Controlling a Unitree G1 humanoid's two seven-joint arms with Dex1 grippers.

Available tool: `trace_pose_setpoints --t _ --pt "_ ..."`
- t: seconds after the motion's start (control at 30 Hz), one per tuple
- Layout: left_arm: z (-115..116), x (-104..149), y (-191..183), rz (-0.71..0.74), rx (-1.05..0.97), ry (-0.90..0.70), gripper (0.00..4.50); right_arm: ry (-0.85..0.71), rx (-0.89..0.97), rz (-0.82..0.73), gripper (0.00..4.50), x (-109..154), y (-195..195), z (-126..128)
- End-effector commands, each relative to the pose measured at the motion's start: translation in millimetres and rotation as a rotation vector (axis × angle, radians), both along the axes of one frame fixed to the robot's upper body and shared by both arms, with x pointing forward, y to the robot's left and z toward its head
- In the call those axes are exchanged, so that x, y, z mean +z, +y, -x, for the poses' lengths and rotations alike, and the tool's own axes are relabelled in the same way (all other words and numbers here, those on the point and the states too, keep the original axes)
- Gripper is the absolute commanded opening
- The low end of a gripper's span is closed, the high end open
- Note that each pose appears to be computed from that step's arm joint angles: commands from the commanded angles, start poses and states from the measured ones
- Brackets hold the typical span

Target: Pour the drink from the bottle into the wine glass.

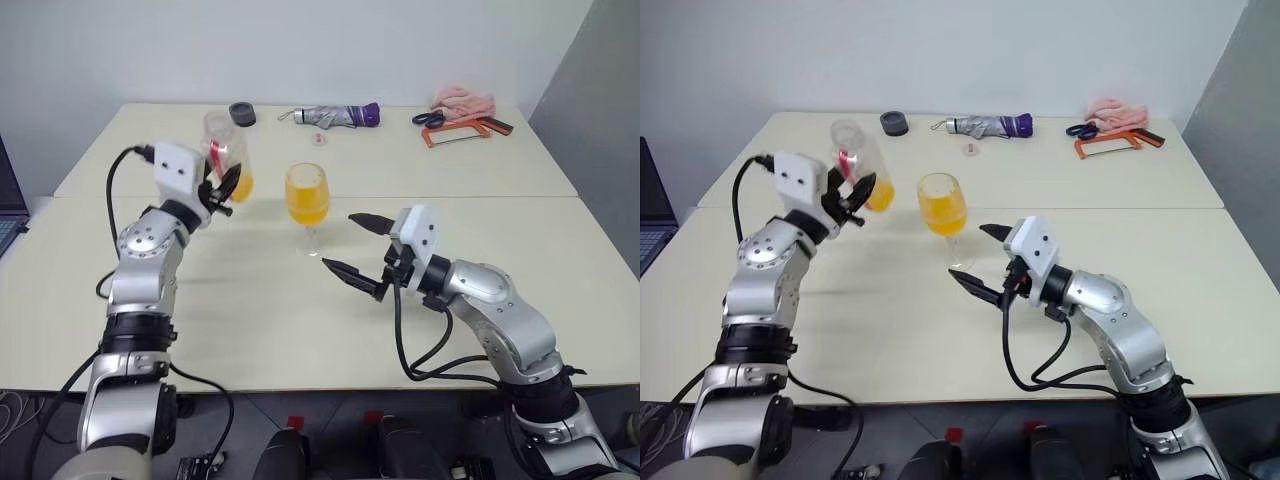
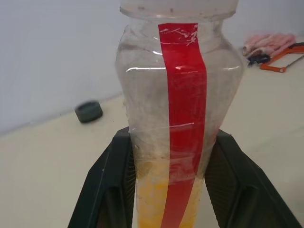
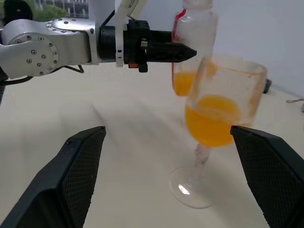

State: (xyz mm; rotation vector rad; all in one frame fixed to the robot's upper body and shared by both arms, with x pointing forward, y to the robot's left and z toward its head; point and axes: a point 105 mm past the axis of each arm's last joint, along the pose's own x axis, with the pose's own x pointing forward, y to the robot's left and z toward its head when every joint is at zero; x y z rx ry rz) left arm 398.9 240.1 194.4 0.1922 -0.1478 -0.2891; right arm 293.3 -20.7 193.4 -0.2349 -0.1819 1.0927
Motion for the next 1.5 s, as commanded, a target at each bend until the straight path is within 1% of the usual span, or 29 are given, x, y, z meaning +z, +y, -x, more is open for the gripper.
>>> trace_pose_setpoints --t 0.03,0.13,0.5,0.73,0.77,0.8,0.9,1.03,1.13,1.2,1.3,1.43,1.5 --pt "13.2 9.8 13.6 0.054 -0.034 -0.018 1.67 -0.044 0.021 0.027 4.5 11.0 11.6 3.9" --pt "20.7 -8.2 25.2 0.081 -0.041 0.032 1.67 -0.043 0.033 0.041 4.5 11.1 20.2 3.1" --pt "26.4 -36.6 40.9 0.108 -0.039 0.098 1.67 -0.034 0.035 0.051 4.5 7.9 26.7 2.2" --pt "32.6 -42.5 36.4 0.09 -0.06 0.104 4.06 -0.018 0.042 0.063 4.5 3.5 24.1 4.7" --pt "33.8 -43.6 35.8 0.09 -0.059 0.105 4.34 -0.015 0.044 0.065 4.5 2.5 23.7 5.2" --pt "35.4 -45.3 35.7 0.085 -0.05 0.105 4.49 -0.011 0.047 0.069 4.5 0.5 22.5 5.7" --pt "41.1 -50.5 37.1 0.059 -0.007 0.107 4.49 -0.004 0.05 0.07 4.5 -6.3 15.7 7.3" --pt "51.7 -56.6 37.5 0.025 0.036 0.115 4.49 -0.03 -0.008 0.015 4.5 -13.0 -1.6 3.9" --pt "63.1 -59.0 37.4 0.023 0.084 0.119 4.49 -0.024 -0.129 -0.054 4.5 -28.0 -25.2 -4.4" --pt "72.1 -59.3 37.5 0.014 0.127 0.102 4.49 -0.013 -0.236 -0.092 4.5 -43.0 -43.1 -11.4" --pt "85.1 -67.7 36.6 0.056 0.156 0.124 4.49 -0.015 -0.413 -0.14 4.5 -63.1 -66.0 -24.7" --pt "97.6 -72.9 36.2 0.09 0.202 0.115 4.49 0.018 -0.637 -0.229 4.5 -81.9 -94.2 -40.2" --pt "102.2 -74.3 35.4 0.112 0.22 0.106 4.49 0.044 -0.691 -0.249 4.5 -90.6 -101.5 -43.8"
